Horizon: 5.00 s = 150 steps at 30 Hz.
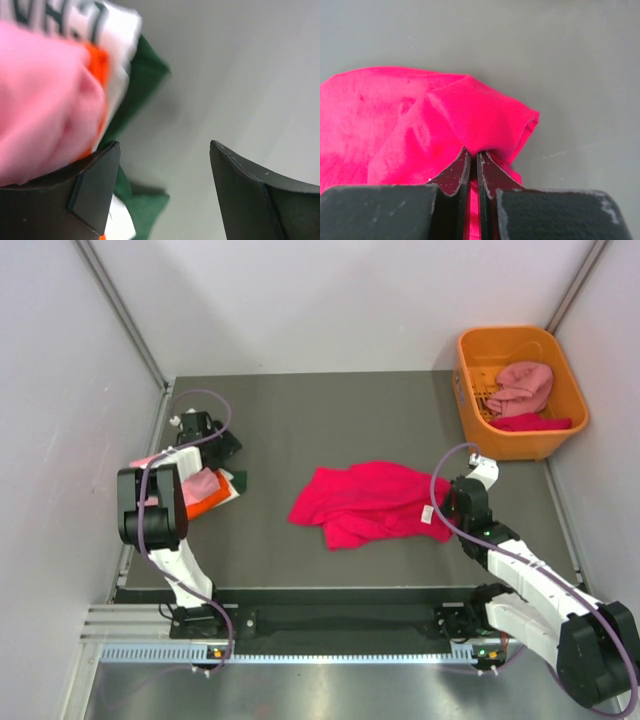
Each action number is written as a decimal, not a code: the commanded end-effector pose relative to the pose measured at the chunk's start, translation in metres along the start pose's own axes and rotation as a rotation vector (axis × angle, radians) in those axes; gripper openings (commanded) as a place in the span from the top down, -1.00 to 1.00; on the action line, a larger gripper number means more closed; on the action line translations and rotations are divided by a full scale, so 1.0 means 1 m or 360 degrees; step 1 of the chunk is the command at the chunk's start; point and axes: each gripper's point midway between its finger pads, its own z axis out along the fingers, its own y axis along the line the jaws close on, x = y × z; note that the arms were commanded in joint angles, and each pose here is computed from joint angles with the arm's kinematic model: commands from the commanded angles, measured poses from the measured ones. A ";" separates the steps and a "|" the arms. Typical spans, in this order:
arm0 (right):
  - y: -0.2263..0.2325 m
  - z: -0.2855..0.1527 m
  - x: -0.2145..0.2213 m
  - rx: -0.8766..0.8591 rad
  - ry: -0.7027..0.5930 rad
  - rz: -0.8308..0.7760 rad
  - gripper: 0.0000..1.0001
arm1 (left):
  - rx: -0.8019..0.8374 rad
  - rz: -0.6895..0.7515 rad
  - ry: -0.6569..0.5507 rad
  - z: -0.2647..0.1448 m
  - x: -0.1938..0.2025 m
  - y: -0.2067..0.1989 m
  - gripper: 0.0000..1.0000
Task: Fold and stack the t-shirts
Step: Flatten the tshirt out
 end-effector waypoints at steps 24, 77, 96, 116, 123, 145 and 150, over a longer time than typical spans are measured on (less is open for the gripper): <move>0.024 -0.020 0.000 -0.0049 0.0260 -0.0220 -0.49 | 0.0388 0.0767 0.0461 -0.121 0.191 -0.090 -0.52; 0.041 -0.011 0.008 -0.0115 0.0317 -0.0195 -0.59 | 0.0960 0.0476 0.0334 -0.235 0.112 -0.137 1.00; 0.070 -0.035 0.037 -0.0526 0.0486 -0.0209 -0.51 | 0.0871 0.0421 0.0199 -0.216 0.055 -0.136 1.00; 0.082 -0.017 0.003 -0.0394 0.0423 -0.0190 0.98 | 0.0921 0.0360 0.0139 -0.213 0.017 -0.164 1.00; 0.121 -0.031 -0.106 -0.0434 0.0162 -0.0218 1.00 | 0.1083 0.0230 0.0120 -0.227 -0.047 -0.199 1.00; 0.109 -0.243 -0.253 -0.0969 -0.0550 0.0041 1.00 | 0.1900 0.0443 -0.0724 -0.599 -0.064 -0.248 1.00; 0.154 -0.235 -0.212 -0.1305 -0.0194 -0.0059 1.00 | 0.1889 0.0450 -0.0713 -0.603 -0.063 -0.248 1.00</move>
